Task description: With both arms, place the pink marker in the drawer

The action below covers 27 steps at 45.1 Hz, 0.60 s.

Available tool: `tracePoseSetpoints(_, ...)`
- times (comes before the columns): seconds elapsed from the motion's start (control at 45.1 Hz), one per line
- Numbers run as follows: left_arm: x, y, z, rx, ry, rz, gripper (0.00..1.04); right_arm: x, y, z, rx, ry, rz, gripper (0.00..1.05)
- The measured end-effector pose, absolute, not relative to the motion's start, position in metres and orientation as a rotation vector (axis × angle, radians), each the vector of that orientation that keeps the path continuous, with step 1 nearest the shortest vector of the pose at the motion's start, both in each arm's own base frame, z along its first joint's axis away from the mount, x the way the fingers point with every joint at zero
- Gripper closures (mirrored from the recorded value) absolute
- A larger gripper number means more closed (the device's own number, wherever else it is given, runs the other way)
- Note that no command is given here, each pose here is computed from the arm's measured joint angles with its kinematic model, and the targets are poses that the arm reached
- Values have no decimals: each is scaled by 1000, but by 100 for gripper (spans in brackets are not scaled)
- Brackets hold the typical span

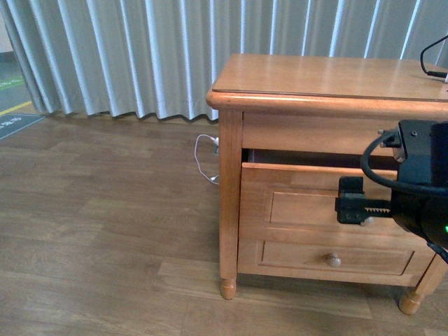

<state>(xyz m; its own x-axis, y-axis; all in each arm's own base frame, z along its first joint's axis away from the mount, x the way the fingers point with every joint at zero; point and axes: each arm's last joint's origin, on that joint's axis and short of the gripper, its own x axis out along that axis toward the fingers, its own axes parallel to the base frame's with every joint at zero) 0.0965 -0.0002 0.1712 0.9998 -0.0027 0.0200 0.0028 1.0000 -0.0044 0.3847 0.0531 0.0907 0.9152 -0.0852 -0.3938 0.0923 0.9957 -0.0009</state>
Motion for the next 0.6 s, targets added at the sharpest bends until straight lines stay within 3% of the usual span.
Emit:
tracePoseSetpoints(0.222, 97, 0, 171, -4, -20, -2, 6, 424, 60, 92, 48, 380, -104, 9)
tracePoseSetpoints(0.599, 97, 0, 171, -4, -20, -2, 6, 428, 55, 92, 37, 383, -90, 9)
